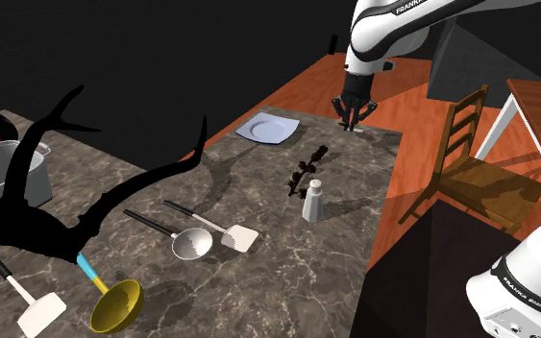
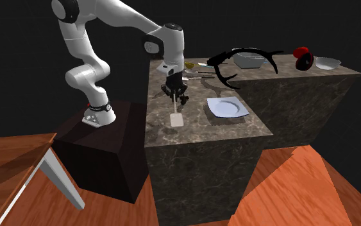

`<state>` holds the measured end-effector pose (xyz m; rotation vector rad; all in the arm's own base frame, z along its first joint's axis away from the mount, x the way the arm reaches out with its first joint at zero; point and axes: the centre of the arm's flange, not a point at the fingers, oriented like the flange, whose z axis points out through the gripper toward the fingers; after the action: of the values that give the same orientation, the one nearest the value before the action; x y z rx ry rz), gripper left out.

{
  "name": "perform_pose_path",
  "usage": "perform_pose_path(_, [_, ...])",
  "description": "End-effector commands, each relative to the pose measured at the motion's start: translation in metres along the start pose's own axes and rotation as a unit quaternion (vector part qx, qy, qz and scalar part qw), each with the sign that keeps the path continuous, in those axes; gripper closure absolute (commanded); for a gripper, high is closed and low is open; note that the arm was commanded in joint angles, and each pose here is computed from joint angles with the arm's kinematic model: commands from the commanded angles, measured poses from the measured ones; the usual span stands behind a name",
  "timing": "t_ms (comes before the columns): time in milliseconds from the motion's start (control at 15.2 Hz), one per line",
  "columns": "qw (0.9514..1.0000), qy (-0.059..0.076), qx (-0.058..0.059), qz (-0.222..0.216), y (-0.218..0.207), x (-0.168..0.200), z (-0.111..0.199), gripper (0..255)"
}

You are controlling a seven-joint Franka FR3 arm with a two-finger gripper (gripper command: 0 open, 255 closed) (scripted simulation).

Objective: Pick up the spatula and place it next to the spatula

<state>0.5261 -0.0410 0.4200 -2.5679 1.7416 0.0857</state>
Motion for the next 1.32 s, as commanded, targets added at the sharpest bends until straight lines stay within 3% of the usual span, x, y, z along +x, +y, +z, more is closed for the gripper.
perform_pose_path(0, [1.0,0.0,0.0,0.001,-0.002,-0.026,-0.001,255])
perform_pose_path(1254, [1.0,0.0,0.0,0.001,-0.022,-0.276,0.015,255])
